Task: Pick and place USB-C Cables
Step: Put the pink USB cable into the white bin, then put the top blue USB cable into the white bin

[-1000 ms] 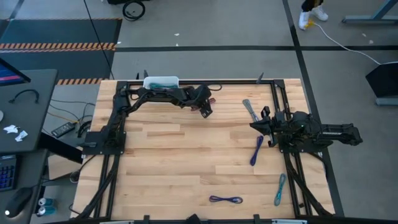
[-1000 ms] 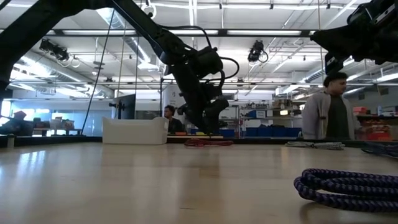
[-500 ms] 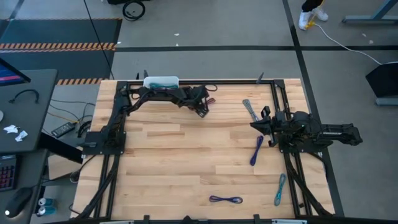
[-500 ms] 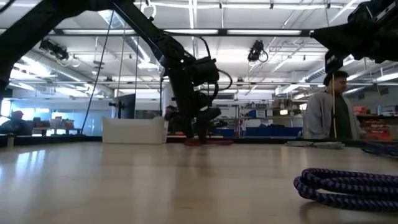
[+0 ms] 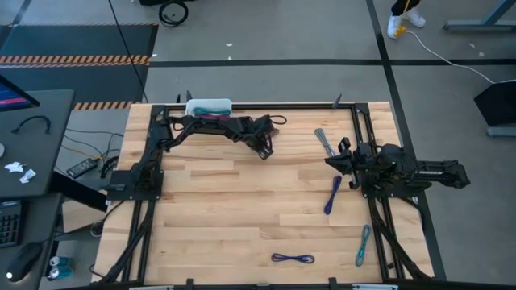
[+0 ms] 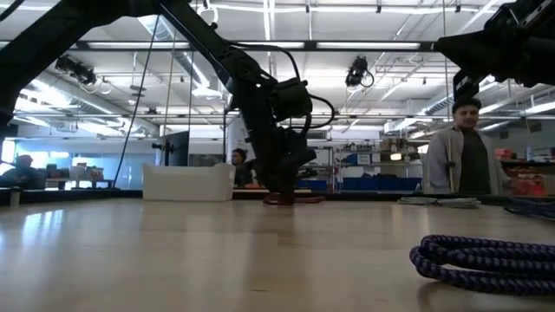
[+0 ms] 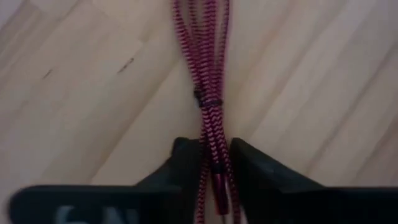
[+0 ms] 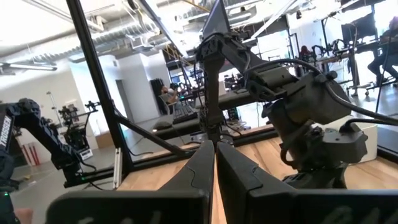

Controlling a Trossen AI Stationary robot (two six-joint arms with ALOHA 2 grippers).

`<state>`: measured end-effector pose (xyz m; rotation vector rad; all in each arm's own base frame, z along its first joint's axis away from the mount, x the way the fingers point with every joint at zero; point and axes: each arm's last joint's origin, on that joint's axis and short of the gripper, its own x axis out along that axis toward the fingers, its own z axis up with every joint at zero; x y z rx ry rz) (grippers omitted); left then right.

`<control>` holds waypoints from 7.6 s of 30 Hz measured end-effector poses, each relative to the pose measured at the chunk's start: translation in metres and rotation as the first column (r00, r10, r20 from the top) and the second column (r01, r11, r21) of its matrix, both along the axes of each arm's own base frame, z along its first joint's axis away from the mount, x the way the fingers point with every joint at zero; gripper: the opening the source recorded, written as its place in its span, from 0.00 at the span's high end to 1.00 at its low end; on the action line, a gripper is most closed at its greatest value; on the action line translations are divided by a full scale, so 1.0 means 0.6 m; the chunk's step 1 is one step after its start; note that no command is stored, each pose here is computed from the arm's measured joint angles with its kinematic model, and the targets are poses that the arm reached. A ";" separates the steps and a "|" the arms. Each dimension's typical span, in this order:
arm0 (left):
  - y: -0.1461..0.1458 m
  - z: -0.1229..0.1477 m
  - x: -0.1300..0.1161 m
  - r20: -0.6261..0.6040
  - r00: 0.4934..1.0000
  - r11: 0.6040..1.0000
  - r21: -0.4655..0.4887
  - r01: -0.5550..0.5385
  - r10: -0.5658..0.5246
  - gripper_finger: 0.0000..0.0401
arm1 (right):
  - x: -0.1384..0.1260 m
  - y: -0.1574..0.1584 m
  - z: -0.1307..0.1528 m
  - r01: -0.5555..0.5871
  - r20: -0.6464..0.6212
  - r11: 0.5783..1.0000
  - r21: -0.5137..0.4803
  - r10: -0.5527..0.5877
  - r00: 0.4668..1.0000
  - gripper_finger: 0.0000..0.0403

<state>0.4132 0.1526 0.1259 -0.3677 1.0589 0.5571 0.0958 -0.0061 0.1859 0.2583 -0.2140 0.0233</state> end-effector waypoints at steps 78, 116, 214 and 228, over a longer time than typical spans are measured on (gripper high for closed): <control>0.178 0.130 -0.270 -0.628 0.662 0.901 -0.163 0.402 -0.409 0.91 | -0.001 0.000 0.005 0.003 0.031 1.000 0.006 -0.003 1.000 0.94; 0.054 0.375 -0.270 0.096 0.968 0.946 0.253 0.203 -0.233 0.61 | -0.016 0.001 0.042 0.001 0.275 1.000 0.005 -0.002 0.961 0.94; -0.249 0.046 -0.236 0.716 0.603 0.928 0.354 0.119 -0.351 0.89 | 0.187 0.186 -0.110 -0.783 -0.890 0.621 0.031 -0.339 -0.304 0.58; -0.257 0.047 -0.236 0.719 0.592 0.924 0.357 0.135 -0.364 0.90 | 0.225 0.139 -0.030 -0.438 -0.947 0.847 -0.300 -0.210 0.242 0.95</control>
